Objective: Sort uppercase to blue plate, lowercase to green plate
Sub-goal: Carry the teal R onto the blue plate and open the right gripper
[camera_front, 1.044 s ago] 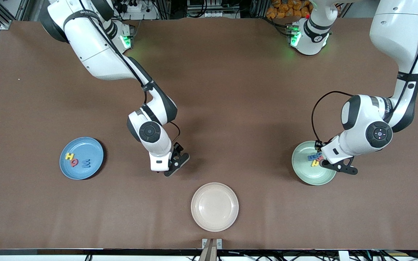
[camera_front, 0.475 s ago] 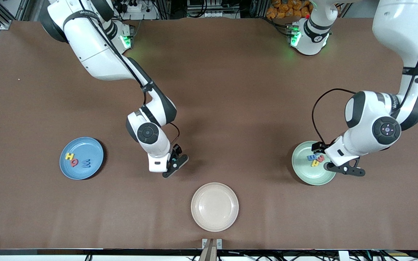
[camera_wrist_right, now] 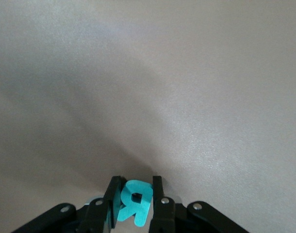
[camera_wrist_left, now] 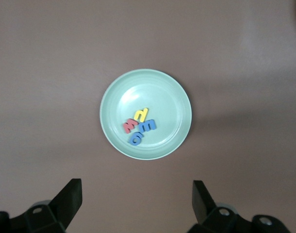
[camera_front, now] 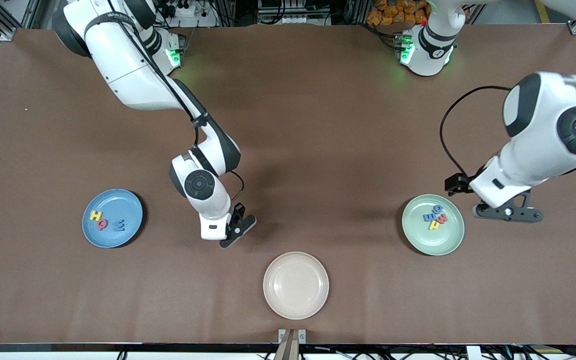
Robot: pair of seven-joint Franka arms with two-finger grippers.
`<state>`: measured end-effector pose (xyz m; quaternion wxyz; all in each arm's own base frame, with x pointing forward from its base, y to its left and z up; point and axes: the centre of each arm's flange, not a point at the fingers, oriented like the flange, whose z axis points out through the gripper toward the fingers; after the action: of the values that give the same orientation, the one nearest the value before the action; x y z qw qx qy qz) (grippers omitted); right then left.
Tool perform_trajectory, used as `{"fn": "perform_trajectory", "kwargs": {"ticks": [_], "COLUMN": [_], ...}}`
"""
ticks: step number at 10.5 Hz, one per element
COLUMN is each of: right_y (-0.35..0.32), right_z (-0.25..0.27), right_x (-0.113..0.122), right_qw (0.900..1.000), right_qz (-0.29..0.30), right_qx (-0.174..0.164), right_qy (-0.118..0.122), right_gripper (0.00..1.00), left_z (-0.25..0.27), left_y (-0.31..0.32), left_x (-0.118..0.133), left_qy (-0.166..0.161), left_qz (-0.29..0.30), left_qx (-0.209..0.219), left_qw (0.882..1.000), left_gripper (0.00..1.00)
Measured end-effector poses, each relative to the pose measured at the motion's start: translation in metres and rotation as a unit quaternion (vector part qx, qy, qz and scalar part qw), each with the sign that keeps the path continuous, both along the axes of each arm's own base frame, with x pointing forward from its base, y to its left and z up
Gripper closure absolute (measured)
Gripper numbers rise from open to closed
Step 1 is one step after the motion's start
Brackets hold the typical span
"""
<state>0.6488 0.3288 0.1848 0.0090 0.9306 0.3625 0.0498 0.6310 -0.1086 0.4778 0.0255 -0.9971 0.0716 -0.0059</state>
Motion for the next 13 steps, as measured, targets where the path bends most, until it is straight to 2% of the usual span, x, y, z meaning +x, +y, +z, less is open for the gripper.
{"fn": "perform_trajectory", "kwargs": {"ticks": [2,4,6,9,11,13], "right_y": [-0.013,-0.061,-0.113,-0.201,-0.282,-0.356], "right_z": [0.014,0.045,0.079,0.108,0.107,0.092], "right_x": [0.007,0.025,0.035,0.021,0.008,0.001], "right_qw": [0.999,0.995,0.989,0.977,0.964,0.958], "right_qz": [-0.040,-0.092,-0.136,-0.196,-0.247,-0.270], "right_qx": [-0.009,-0.029,-0.045,-0.063,-0.068,-0.066], "right_qy": [0.009,0.026,0.041,0.048,0.064,0.077], "right_gripper": [0.70,0.70,0.70,0.70,0.70,0.70], "left_z": [0.037,0.080,0.125,0.151,0.152,0.156], "left_y": [0.001,0.007,0.012,0.008,0.010,0.014], "left_x": [-0.006,-0.012,-0.025,-0.044,-0.046,-0.055], "left_qy": [-0.013,-0.023,-0.047,-0.051,-0.044,-0.028], "left_qz": [0.002,0.009,0.014,0.011,0.015,0.020], "left_qx": [0.002,0.003,0.003,0.006,0.002,0.005], "left_qw": [1.000,1.000,0.999,0.999,0.999,0.999], "left_gripper": [0.00,0.00,0.00,0.00,0.00,0.00]}}
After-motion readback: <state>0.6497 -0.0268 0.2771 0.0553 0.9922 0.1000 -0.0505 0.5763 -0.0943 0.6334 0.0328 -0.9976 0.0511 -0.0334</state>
